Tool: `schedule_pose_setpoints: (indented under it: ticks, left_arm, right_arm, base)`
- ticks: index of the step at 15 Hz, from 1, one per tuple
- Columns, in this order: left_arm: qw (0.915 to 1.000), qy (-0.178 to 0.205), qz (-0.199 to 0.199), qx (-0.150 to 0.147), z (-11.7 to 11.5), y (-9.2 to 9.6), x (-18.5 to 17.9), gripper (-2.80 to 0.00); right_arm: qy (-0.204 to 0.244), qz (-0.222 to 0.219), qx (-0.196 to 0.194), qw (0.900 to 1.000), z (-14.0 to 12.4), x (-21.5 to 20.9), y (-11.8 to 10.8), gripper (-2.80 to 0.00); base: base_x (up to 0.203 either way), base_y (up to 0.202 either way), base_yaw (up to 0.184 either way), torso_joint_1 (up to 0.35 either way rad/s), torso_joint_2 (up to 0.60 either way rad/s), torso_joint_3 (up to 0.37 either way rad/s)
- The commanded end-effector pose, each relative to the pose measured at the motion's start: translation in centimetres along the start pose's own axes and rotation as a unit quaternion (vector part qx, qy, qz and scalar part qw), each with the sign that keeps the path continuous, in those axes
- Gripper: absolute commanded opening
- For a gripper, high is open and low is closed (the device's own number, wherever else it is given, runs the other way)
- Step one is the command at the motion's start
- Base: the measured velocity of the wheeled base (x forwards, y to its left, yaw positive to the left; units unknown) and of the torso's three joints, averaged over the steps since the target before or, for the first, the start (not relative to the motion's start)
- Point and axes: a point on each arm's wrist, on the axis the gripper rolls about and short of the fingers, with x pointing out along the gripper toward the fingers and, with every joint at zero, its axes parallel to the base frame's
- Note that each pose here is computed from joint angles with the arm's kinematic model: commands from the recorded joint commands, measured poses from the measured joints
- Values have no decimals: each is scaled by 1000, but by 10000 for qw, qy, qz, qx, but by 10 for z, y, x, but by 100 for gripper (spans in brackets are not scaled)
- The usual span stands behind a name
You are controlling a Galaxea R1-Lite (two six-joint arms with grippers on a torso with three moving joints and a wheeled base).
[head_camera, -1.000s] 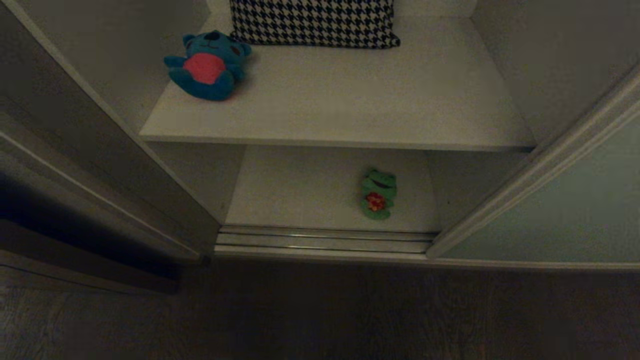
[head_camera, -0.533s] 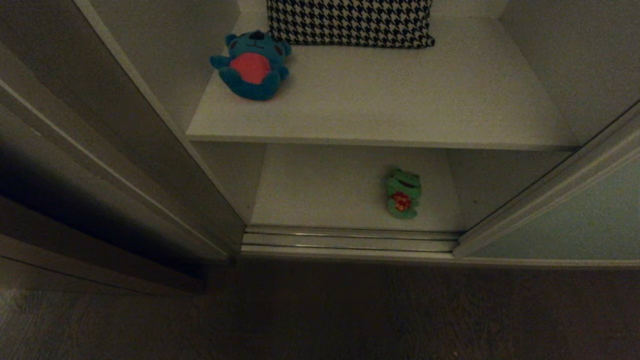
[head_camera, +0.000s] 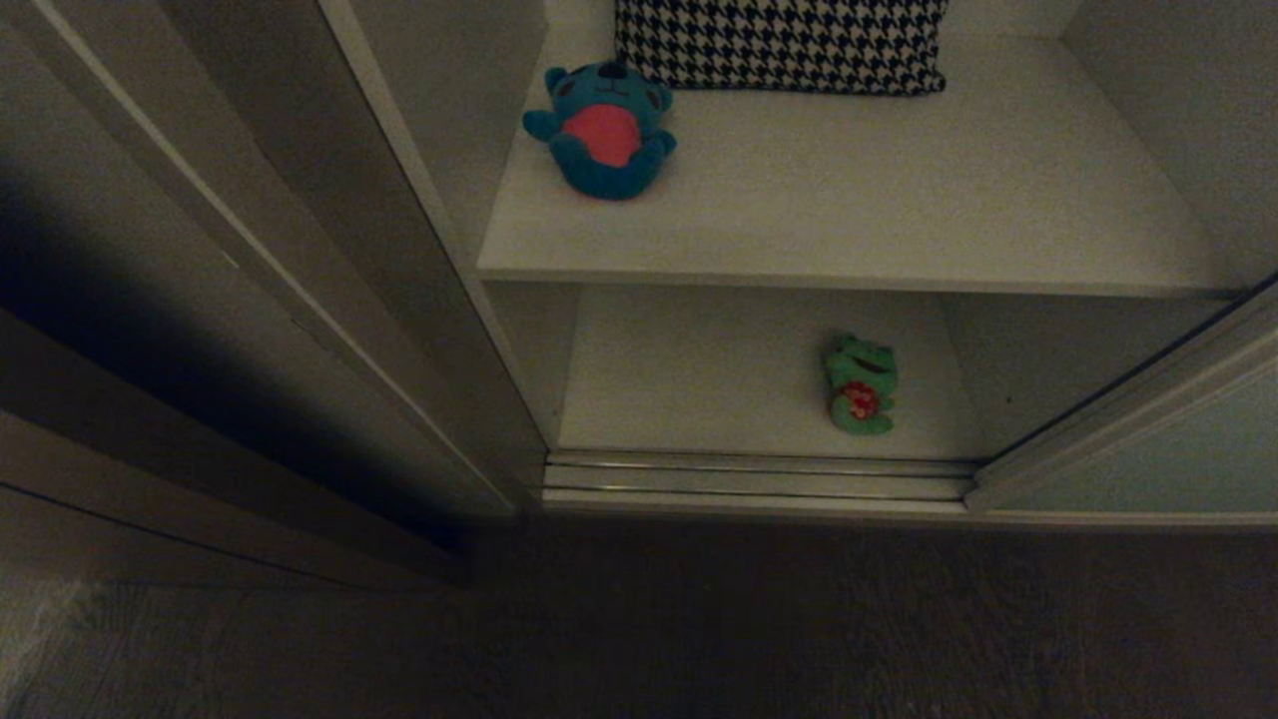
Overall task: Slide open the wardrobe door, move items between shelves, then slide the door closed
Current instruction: Place the green doll on the higher shelf
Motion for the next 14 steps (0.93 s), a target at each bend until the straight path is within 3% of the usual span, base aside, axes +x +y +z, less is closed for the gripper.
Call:
schedule_pose_setpoints:
  ticks: [1, 7, 9, 14]
  left_arm:
    - [10000, 7, -2, -5, 0, 0, 0, -280]
    - [10000, 7, -3, 9, 0, 0, 0, -280]
    - [9999, 16, 24, -105, 0, 0, 0, -280]
    - [9996, 10, 59, -265, 0, 0, 0, -280]
  right_arm:
    - [-21, 2, -2, 10000, 0, 0, 0, -280]
    - [-21, 2, -2, 10000, 0, 0, 0, -280]
    - [-21, 2, -2, 10000, 0, 0, 0, -280]
    - [-21, 2, -2, 10000, 0, 0, 0, -280]
  base:
    - [0, 197, 1, 6, 2, -2]
    - [0, 195, -2, 3, 2, 1]
    - [0, 153, 1, 2, 2, 4]
    - [0, 13, 0, 0, 0, 1]
